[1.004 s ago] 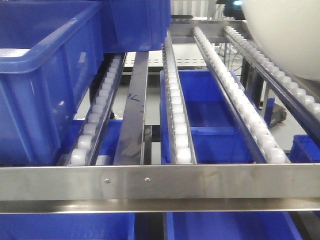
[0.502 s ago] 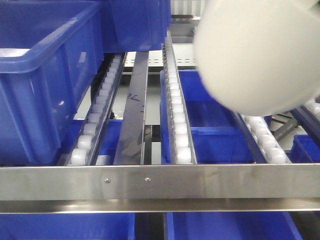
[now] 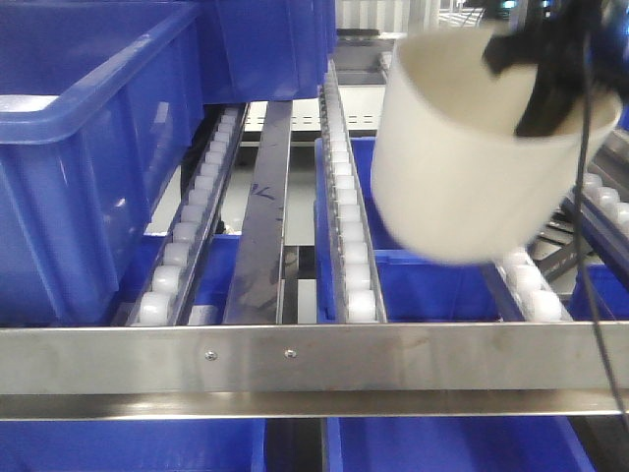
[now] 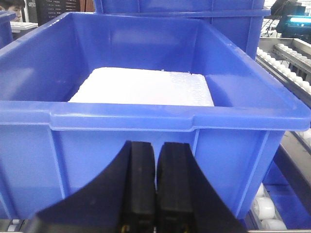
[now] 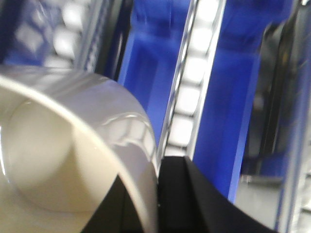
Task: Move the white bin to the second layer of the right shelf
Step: 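Lower the held white bin onto the roller tracks with the right gripper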
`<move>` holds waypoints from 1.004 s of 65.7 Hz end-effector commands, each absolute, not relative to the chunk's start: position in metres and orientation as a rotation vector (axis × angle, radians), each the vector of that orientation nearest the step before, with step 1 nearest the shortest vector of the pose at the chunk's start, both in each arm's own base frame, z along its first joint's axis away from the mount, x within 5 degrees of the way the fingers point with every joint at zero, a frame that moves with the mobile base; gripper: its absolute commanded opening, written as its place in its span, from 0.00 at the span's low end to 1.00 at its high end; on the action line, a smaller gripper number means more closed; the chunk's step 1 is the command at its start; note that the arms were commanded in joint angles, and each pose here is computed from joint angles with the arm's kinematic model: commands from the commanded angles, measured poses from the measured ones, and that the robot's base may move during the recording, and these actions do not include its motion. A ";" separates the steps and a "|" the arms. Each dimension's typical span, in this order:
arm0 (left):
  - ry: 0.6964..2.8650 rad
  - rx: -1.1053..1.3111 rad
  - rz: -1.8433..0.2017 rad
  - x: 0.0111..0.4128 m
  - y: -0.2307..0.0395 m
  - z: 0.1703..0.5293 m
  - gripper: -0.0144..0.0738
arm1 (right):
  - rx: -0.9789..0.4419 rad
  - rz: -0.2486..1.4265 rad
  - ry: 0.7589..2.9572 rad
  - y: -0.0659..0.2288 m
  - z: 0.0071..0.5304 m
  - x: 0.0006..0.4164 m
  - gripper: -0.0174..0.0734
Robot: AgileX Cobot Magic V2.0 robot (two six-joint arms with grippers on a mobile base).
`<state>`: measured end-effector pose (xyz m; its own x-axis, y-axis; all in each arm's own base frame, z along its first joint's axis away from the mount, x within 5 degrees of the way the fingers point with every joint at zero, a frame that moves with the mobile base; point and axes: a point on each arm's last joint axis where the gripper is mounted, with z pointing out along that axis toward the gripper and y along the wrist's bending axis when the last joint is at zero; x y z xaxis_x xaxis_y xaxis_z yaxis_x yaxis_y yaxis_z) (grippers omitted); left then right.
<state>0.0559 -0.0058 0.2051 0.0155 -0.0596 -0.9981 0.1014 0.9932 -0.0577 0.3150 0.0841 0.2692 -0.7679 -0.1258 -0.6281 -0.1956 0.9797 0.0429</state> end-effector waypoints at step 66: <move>1.499 0.025 -0.134 0.057 -0.006 0.201 0.26 | -0.227 0.124 2.491 0.088 0.241 0.341 0.25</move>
